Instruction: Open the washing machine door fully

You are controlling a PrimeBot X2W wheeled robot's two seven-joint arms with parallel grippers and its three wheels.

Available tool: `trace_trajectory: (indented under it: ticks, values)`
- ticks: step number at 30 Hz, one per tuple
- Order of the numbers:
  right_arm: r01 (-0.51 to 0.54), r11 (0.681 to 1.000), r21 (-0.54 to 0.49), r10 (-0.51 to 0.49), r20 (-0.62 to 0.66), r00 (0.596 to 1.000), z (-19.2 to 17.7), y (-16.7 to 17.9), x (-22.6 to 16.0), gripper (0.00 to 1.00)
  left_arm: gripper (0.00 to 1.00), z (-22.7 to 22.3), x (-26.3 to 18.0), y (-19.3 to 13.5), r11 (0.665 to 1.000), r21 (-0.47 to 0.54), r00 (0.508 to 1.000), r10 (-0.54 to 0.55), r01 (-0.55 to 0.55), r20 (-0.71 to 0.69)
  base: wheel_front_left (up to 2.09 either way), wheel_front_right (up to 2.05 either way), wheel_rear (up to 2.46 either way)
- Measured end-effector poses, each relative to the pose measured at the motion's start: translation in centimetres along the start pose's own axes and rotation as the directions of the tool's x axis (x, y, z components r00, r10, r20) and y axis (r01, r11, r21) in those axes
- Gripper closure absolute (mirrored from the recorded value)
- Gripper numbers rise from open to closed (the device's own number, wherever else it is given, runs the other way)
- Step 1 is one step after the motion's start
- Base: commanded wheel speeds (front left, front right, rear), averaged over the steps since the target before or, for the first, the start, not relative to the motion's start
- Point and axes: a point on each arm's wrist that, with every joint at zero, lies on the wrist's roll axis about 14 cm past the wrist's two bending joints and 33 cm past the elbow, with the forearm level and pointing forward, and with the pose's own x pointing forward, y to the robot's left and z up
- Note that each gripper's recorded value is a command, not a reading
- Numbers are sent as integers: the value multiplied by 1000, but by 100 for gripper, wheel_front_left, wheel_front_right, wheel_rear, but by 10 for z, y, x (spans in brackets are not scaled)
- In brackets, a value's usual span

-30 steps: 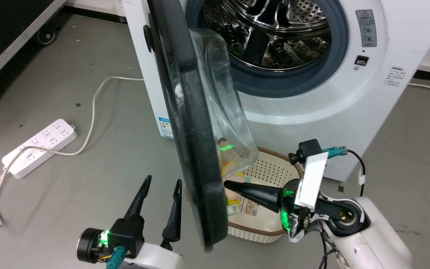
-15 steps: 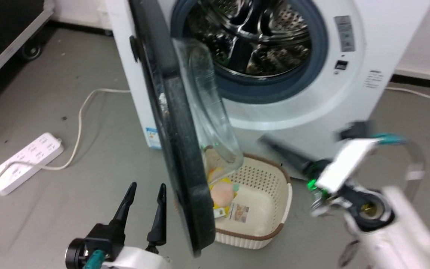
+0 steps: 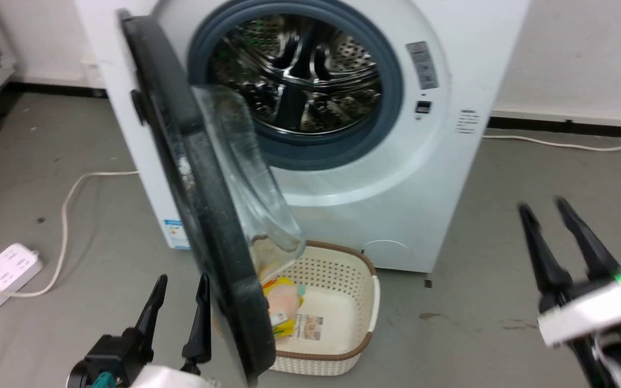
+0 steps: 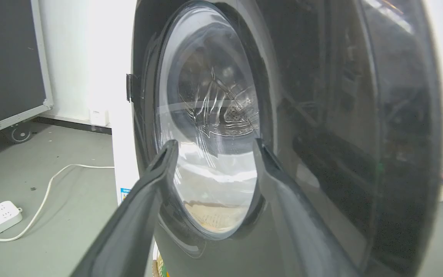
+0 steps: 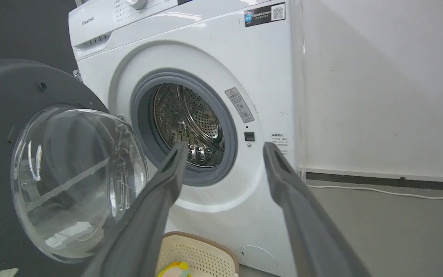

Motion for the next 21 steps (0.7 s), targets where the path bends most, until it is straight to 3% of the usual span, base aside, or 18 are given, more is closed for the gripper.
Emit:
trace_trajectory:
  ticks: [3,10,21]
  values:
    - [63,991,-117,-61,25,998,-1,-14,-27,0,0,-6,-1,-4,1000,-3,1000,-18,18,-17,0,0,0]
    - [178,955,-236,-173,39,984,-13,-16,-74,0,0,-12,-2,-11,999,2,998,-50,50,-37,0,0,0]
    - [201,956,-215,-205,1,979,-31,-4,-86,0,0,-18,-4,-12,998,15,997,-57,58,-58,0,0,0]
